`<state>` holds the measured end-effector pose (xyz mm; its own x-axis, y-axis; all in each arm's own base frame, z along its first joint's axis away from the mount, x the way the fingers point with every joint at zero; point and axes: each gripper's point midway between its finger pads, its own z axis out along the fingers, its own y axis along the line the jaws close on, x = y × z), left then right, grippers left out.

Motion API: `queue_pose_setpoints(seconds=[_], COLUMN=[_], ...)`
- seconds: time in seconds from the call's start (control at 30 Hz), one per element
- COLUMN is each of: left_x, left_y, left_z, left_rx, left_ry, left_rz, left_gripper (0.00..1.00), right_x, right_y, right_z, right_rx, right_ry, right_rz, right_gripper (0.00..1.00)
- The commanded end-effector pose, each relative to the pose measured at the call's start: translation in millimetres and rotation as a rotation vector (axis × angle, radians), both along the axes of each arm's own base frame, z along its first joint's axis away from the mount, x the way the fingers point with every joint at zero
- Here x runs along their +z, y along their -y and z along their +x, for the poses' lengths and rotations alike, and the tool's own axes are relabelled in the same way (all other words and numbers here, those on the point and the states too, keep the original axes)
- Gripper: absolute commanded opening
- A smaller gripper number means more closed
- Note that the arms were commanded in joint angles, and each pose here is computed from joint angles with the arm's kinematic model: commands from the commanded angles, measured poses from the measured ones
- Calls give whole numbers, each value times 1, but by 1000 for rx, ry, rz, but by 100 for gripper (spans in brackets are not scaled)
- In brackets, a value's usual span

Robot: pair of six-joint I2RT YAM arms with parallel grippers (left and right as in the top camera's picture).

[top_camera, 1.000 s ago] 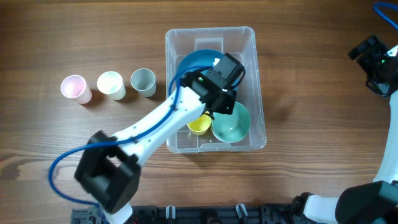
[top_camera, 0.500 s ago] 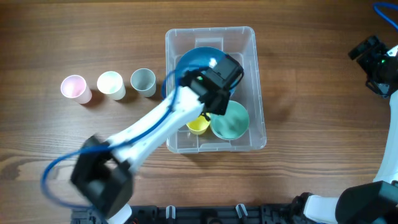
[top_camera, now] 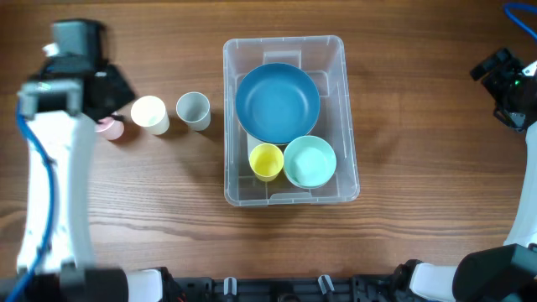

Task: Pack container
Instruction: 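Move the left gripper to the pink cup and grasp it, then drop the pink cup into the yellow cup in the bin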

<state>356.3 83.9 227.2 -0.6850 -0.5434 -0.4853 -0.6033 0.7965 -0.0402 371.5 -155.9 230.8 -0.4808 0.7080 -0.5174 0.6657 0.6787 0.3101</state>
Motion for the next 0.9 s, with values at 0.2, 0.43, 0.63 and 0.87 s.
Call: queue_pose_setpoints(seconds=[0.2,0.43,0.63,0.87], left_x=[-112,-168,-173,-83], left_y=[-84,-88,-89,-99], left_z=[19,26,20,9], left_rx=[227,179,181,198], left_ry=[-111,-209,-242,-91], left_rz=[-311,-334,-329,-231], left_gripper=[58,45,4,4], right_x=[0,0,0,0], right_y=[0,0,0,0], right_z=[2,2,2,2], right_rx=[-3,-3,-3,-3], right_ry=[1,1,1,1], right_rz=[2,1,2,2], right_gripper=[100,100,100,100])
